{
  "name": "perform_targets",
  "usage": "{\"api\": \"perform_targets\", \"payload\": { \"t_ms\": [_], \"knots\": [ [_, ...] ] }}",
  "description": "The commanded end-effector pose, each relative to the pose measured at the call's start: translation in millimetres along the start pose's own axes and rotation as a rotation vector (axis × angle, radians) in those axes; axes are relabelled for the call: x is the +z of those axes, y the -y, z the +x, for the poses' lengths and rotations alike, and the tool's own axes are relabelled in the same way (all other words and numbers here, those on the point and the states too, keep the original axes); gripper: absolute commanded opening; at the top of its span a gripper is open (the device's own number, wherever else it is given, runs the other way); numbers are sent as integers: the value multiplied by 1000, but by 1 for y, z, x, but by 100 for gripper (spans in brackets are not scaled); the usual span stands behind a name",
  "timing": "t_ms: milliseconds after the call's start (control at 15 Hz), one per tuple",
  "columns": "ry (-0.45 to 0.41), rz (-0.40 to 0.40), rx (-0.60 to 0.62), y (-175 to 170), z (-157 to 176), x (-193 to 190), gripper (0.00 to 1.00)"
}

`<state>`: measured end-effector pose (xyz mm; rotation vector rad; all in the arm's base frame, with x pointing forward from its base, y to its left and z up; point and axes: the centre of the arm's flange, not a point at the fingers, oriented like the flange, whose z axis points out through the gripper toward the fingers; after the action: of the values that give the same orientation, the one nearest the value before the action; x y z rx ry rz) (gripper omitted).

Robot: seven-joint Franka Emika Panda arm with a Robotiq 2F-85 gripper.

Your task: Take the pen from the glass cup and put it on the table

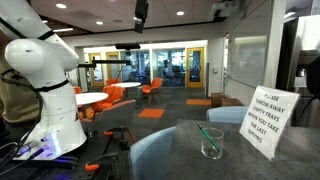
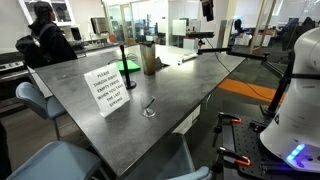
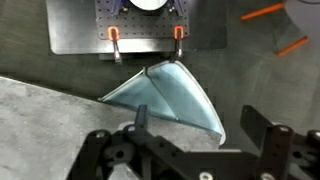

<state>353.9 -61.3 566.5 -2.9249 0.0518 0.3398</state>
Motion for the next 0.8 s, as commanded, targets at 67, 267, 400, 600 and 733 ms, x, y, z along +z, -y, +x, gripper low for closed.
{"api": "perform_targets", "payload": {
  "t_ms": [67,267,400,600,733],
  "knots": [
    [10,-13,20,-9,34,-3,100],
    [5,-23,32,-16,58,8,100],
    [11,-19,32,-20,72,16,100],
    [22,-44,37,-25,93,33,100],
    [-4,-43,56,-38,115,47,100]
  ]
}}
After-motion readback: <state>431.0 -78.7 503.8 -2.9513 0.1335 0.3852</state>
